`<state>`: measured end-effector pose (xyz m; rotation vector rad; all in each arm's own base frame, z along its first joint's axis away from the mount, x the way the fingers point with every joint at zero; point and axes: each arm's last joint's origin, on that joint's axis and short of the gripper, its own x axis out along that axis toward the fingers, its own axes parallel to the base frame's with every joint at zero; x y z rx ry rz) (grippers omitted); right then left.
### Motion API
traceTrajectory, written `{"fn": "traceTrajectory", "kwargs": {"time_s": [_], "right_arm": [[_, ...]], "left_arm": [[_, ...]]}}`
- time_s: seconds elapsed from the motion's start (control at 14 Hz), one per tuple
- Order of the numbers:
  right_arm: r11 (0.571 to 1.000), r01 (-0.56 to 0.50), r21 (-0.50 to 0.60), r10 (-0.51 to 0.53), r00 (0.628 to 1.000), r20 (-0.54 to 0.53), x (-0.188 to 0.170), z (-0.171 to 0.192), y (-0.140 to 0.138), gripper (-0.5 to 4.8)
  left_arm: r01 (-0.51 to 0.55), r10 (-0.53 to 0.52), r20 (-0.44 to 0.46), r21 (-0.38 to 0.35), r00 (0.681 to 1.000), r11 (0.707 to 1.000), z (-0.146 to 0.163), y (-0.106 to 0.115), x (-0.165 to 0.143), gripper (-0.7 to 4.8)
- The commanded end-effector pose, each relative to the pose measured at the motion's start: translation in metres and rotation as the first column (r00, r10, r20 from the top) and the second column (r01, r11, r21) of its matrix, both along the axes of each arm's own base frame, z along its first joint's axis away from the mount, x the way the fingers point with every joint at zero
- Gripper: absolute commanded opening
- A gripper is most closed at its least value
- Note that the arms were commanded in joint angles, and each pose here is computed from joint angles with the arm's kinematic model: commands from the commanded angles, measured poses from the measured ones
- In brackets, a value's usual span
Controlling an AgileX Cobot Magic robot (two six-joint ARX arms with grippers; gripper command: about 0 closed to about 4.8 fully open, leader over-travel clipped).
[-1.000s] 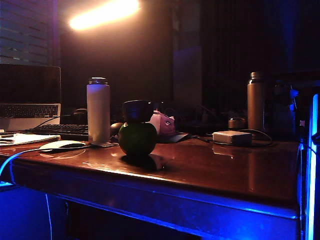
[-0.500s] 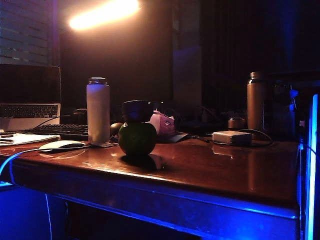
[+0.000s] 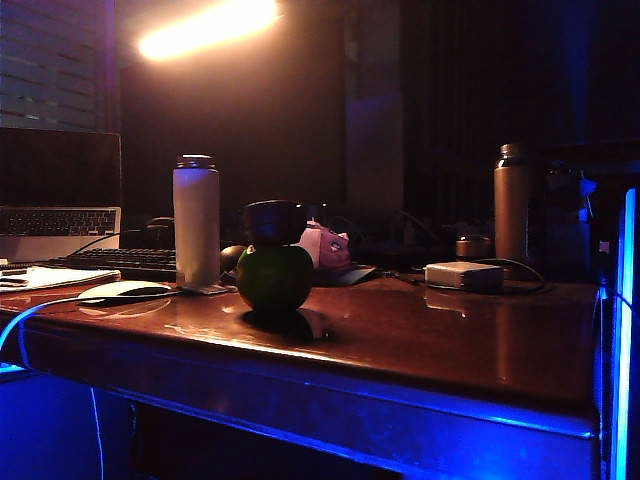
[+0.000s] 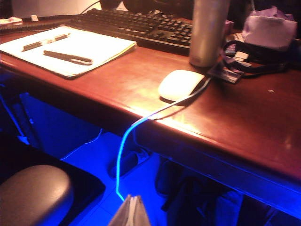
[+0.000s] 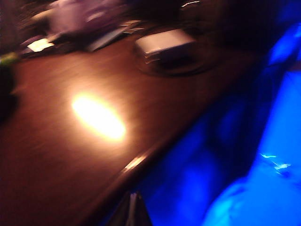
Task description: Stack the black thermos bottle cap from the table onto the green apple.
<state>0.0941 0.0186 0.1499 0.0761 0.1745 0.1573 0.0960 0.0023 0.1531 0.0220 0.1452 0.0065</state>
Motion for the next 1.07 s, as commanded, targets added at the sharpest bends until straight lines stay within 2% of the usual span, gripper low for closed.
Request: {"fn": "traceTrajectory", "kwargs": {"time_s": [0.07,0.21,1.07], "right_arm": [[0.993,0.115,0.006,-0.115,0.993,0.010,0.0018,0.0001,-0.0105,0.00],[0.987,0.158,0.006,-0.158,0.987,0.010,0.0020,0.0001,-0.0147,0.00],[0.988,0.157,0.006,-0.157,0.988,0.010,0.0020,0.0001,-0.0145,0.00]], "left_arm": [[0.002,-0.002,-0.028,-0.001,1.000,1.000,-0.0048,-0.0001,-0.0001,-0.03],[0.002,-0.002,-0.028,-0.001,1.000,1.000,-0.0047,-0.0001,-0.0001,-0.03],[0.002,-0.002,-0.028,-0.001,1.000,1.000,-0.0047,-0.0001,-0.0001,-0.03]]}}
